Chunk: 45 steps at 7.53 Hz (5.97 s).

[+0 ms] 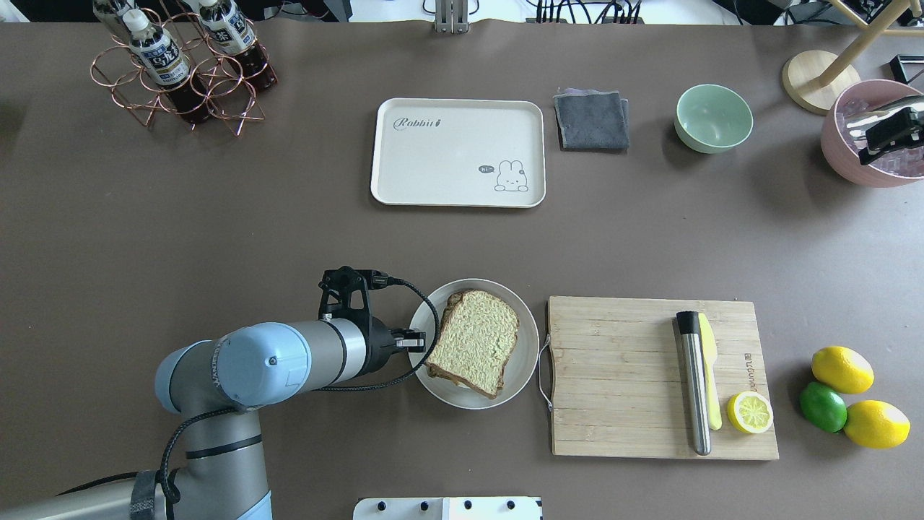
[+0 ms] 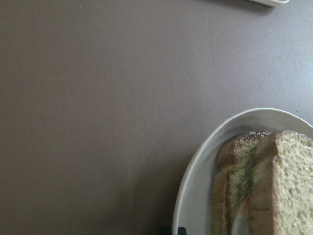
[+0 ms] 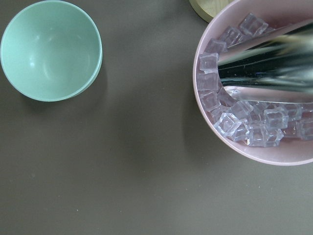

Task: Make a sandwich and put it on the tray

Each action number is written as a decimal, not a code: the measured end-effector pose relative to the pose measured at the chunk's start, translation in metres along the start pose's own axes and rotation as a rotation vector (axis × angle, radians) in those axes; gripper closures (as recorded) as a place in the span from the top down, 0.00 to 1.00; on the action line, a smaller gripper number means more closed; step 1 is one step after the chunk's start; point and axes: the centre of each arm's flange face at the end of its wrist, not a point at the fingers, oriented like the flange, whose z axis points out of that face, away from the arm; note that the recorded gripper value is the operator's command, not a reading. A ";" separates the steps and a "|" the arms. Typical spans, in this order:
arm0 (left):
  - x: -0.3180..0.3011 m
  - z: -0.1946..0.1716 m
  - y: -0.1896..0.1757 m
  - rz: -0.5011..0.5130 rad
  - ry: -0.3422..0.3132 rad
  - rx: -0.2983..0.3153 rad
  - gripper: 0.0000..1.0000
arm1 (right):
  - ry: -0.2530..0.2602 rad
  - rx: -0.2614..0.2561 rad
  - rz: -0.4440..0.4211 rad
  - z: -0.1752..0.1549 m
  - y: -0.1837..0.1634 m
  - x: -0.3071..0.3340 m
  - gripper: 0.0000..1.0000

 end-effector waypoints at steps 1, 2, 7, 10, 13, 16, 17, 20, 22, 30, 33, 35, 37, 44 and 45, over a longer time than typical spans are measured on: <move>0.003 -0.004 -0.008 -0.007 0.009 0.011 0.00 | -0.001 0.003 0.002 -0.002 0.000 0.000 0.99; 0.007 -0.008 -0.016 -0.018 0.019 0.019 0.00 | -0.002 0.005 0.005 -0.003 0.000 0.001 0.99; 0.031 -0.024 -0.053 -0.281 0.070 0.020 0.00 | -0.002 0.011 0.012 -0.006 0.000 0.005 0.99; 0.038 -0.033 -0.093 -0.498 0.047 0.069 0.00 | -0.002 0.010 0.016 -0.006 0.000 0.006 0.99; 0.044 -0.028 -0.130 -0.662 0.032 0.122 0.00 | -0.003 0.009 0.017 -0.006 0.000 0.005 0.99; 0.041 -0.001 -0.184 -0.710 -0.016 0.190 0.00 | -0.011 0.003 0.018 -0.005 0.001 0.006 0.99; 0.039 0.008 -0.202 -0.715 -0.034 0.210 0.00 | -0.012 0.001 0.018 -0.005 0.002 0.006 0.99; 0.031 0.036 -0.238 -0.699 -0.093 0.246 0.00 | -0.016 -0.002 0.023 -0.005 0.003 0.009 0.99; 0.020 0.055 -0.245 -0.663 -0.122 0.267 0.00 | -0.021 -0.003 0.028 -0.006 0.005 0.012 0.99; 0.000 0.083 -0.241 -0.577 -0.140 0.268 0.94 | -0.032 -0.006 0.029 -0.007 0.007 0.011 0.99; 0.001 0.074 -0.250 -0.558 -0.124 0.275 0.94 | -0.040 -0.005 0.029 -0.009 0.007 0.011 0.99; -0.010 0.043 -0.287 -0.559 -0.104 0.278 0.97 | -0.052 -0.003 0.036 -0.014 0.007 0.014 0.99; -0.030 0.005 -0.307 -0.550 -0.078 0.246 0.97 | -0.063 -0.002 0.041 -0.017 0.010 0.017 0.99; -0.208 -0.159 -0.282 -0.116 -0.129 0.321 0.97 | -0.066 0.017 0.083 -0.032 0.021 0.047 0.99; -0.240 -0.179 -0.287 -0.029 -0.163 0.334 0.97 | -0.065 0.016 0.085 -0.031 0.021 0.049 0.99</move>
